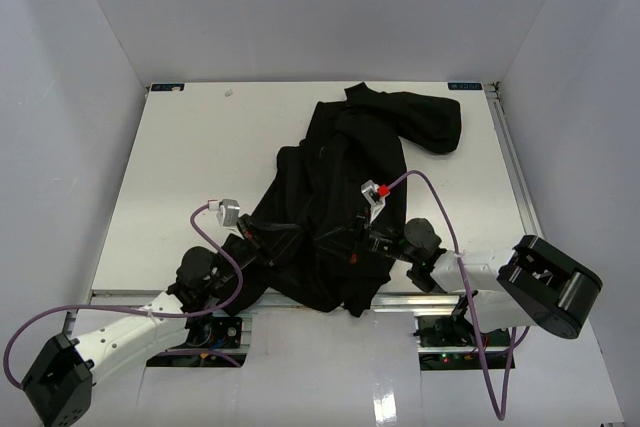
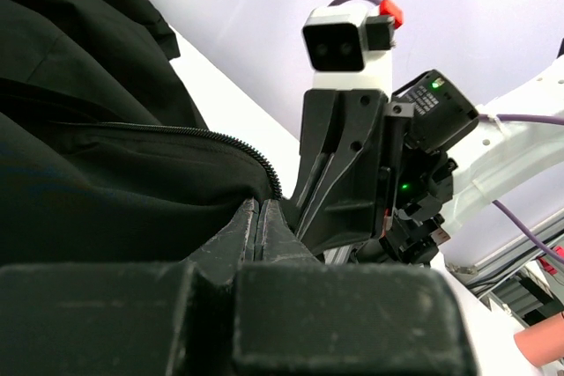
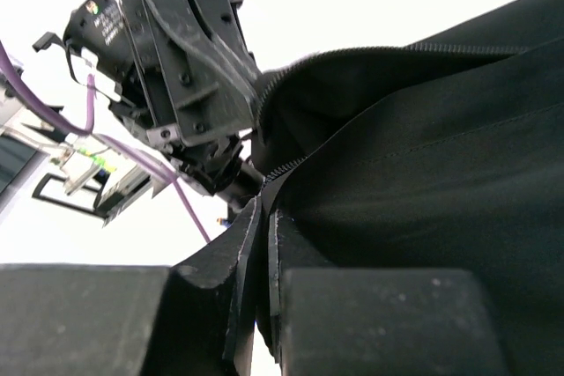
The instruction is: Zip up the jacket
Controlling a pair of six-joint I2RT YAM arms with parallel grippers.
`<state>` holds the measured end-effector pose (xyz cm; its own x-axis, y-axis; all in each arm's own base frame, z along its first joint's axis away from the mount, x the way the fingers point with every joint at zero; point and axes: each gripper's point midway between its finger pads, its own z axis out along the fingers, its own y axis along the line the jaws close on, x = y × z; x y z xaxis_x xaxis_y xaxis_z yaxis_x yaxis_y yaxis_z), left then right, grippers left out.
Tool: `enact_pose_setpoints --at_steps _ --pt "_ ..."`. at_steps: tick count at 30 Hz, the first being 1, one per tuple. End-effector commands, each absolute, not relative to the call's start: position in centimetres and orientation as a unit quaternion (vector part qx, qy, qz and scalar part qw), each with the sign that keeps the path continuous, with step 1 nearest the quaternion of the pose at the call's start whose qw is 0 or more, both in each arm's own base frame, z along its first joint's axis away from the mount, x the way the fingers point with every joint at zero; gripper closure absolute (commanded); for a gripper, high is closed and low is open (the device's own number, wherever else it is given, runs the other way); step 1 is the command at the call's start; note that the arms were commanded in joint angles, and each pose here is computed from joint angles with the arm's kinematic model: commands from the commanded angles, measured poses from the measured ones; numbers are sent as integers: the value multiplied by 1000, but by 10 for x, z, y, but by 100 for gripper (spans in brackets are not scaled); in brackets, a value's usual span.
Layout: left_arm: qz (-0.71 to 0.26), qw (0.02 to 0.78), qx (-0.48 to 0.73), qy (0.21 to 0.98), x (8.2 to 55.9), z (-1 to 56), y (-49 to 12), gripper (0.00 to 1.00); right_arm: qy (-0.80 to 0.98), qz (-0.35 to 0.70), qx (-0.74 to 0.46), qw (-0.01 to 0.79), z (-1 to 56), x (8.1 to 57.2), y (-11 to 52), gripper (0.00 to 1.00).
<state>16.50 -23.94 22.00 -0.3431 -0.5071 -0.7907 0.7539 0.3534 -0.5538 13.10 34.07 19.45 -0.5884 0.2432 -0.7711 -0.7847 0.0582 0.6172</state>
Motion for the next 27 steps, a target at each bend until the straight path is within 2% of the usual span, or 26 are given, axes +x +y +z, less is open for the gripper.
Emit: enact_pose_setpoints --at_steps 1,9,27 --pt "-568 567 99 588 164 223 -239 100 430 699 -209 531 301 128 320 92" --pt "-581 565 110 575 159 226 -242 100 408 700 -192 554 316 136 321 92" --pt "-560 566 91 598 169 212 -240 100 367 703 -158 588 333 140 306 92"
